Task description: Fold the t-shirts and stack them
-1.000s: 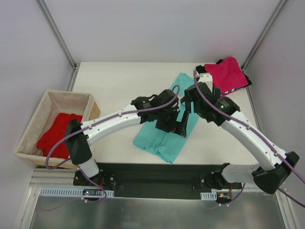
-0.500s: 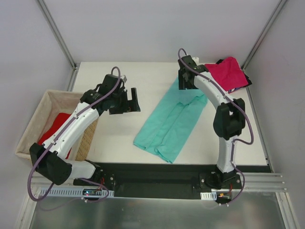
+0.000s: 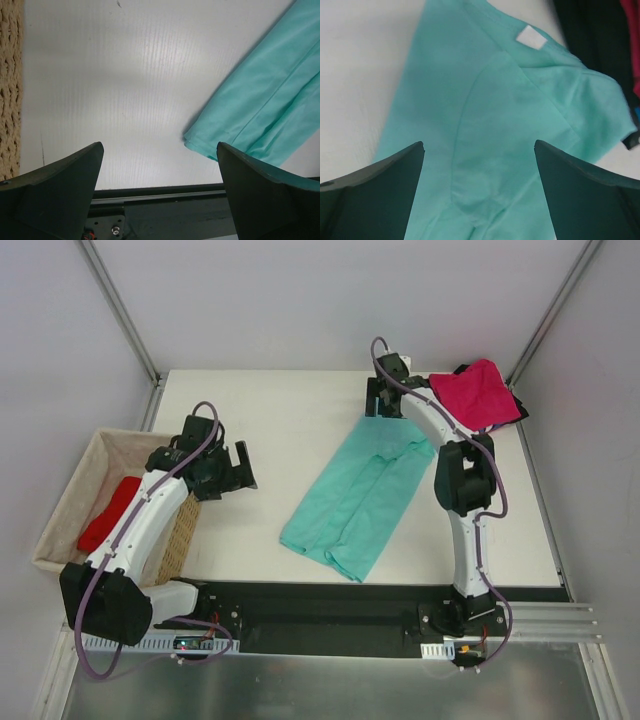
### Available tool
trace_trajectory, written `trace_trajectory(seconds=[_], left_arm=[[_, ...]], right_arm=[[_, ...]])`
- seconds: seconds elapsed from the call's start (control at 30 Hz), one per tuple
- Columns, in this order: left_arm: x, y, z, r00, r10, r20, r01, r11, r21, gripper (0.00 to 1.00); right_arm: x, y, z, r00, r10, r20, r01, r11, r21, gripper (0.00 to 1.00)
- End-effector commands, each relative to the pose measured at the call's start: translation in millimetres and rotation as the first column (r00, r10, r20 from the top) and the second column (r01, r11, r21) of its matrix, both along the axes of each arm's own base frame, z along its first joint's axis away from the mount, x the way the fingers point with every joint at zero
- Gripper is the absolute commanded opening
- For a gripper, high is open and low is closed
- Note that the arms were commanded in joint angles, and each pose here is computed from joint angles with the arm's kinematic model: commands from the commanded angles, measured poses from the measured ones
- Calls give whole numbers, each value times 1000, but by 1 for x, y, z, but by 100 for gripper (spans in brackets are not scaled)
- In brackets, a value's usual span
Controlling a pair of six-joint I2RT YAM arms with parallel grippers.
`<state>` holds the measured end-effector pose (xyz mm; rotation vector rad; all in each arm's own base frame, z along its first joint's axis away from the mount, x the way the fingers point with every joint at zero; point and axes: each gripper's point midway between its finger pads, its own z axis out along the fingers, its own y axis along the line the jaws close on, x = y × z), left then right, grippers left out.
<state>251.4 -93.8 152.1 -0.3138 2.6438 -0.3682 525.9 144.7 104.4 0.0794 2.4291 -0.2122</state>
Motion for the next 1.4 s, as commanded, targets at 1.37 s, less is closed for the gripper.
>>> trace_trajectory(seconds=[1.37], left_arm=[[10, 0, -18, 999, -39, -24, 38, 999, -33, 97]], right_arm=[[95, 64, -5, 984, -69, 163, -81, 646, 759, 97]])
